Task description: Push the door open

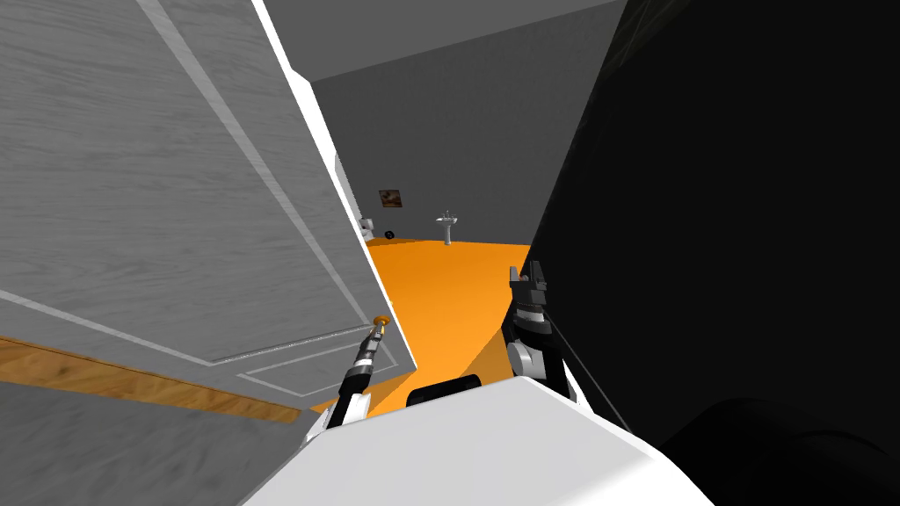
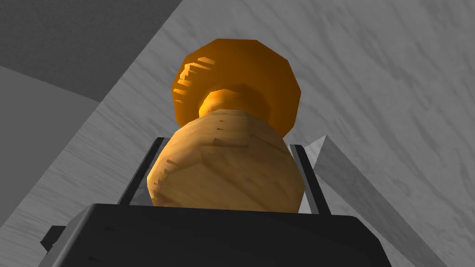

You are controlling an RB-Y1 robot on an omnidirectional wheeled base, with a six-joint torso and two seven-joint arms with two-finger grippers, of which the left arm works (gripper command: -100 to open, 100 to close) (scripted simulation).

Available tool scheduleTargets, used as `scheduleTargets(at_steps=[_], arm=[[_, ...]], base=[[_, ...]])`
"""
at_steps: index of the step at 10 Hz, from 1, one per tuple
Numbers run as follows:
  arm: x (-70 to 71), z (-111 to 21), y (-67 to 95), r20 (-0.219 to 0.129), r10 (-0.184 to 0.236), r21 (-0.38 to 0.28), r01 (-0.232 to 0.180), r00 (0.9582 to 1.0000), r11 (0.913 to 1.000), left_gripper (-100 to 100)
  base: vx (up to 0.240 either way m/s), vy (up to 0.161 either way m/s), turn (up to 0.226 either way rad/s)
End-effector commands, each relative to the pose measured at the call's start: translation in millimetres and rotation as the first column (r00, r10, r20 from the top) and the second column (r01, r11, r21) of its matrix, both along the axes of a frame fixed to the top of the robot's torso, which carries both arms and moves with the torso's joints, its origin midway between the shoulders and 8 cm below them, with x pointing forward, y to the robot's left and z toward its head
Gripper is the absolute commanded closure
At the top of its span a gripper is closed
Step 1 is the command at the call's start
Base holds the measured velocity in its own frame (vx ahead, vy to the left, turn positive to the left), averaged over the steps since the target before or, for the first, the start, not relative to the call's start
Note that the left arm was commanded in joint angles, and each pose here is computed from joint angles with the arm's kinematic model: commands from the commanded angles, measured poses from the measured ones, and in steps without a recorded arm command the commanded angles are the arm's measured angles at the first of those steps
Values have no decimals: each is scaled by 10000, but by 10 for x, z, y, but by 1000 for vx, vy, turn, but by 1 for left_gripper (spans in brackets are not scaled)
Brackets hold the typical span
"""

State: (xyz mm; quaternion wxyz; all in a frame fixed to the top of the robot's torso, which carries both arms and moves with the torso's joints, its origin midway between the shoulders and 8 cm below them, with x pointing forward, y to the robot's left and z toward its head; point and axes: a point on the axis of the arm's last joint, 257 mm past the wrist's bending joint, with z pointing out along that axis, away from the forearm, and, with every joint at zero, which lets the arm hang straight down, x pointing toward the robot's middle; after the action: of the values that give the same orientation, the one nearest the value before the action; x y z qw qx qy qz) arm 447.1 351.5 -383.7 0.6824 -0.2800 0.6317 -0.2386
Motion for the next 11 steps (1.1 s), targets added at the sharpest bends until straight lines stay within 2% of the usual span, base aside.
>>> scheduleTargets(at_steps=[1, 3, 4, 5, 7, 8, 9, 10, 11], arm=[[16, 42, 44, 168, 132, -630, -121, 9998, 9979, 100], [19, 50, 57, 250, 224, -1198, -193, 9994, 9926, 100], [22, 58, 71, 326, 330, -1677, -271, 9989, 9855, 100], [22, 58, 71, 333, 327, -1757, -264, 9989, 9841, 100], [27, 72, 98, 477, 546, -2685, -398, 9974, 9624, 100], [27, 72, 98, 493, 542, -2855, -380, 9973, 9576, 100], [29, 79, 112, 564, 658, -3323, -434, 9962, 9422, 100], [29, 79, 112, 571, 656, -3395, -424, 9962, 9397, 100], [31, 85, 127, 646, 779, -3907, -466, 9949, 9193, 100]], base=[[33, 0, -9], [57, 6, -8], [39, 2, -14], [31, 5, -6], [56, 7, -11], [52, 9, -3], [45, 15, -14], [37, 12, -12], [45, 10, -13]])
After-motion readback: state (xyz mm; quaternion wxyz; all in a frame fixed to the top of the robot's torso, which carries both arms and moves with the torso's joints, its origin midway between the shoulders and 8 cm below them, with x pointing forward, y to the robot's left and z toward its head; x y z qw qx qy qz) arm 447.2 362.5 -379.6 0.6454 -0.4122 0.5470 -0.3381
